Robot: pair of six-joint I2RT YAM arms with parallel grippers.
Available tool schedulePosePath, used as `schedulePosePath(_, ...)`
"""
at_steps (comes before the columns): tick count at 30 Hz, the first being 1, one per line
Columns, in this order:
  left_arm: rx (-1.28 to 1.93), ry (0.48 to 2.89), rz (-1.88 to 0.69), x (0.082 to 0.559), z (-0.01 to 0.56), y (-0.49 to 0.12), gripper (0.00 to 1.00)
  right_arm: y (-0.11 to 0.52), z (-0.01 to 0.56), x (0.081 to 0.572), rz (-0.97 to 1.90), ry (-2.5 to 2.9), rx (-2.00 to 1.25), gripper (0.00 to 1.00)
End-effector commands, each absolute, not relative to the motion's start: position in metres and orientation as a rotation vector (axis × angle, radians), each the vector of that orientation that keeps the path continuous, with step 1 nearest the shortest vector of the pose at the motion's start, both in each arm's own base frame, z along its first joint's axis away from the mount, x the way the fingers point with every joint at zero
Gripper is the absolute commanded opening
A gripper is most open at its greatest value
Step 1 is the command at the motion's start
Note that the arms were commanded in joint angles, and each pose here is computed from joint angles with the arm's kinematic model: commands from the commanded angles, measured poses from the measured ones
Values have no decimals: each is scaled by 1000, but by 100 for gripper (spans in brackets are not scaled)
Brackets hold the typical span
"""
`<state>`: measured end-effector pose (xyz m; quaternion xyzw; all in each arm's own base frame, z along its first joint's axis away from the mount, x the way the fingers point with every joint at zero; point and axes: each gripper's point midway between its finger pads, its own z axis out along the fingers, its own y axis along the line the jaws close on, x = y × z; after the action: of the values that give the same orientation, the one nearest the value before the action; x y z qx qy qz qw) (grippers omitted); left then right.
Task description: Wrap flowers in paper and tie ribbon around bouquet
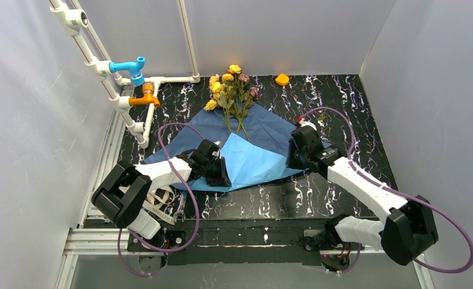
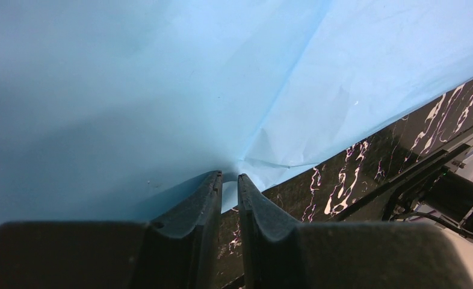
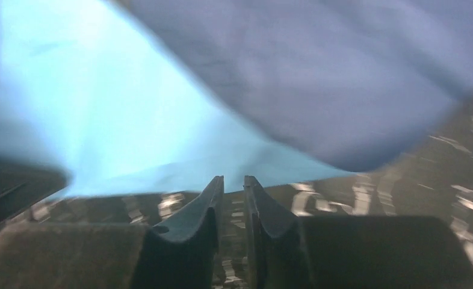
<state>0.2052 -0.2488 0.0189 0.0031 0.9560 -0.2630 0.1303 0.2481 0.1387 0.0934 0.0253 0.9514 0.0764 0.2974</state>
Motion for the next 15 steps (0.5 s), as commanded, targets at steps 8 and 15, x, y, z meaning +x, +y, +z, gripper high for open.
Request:
schedulePosePath(8, -17, 2925, -540, 173, -13, -210, 16, 305, 90, 220, 827, 2507, -251, 23)
schedulePosePath(15, -40, 2950, -453, 165, -18, -194, 16, 256, 18, 227, 444, 2662, -251, 19)
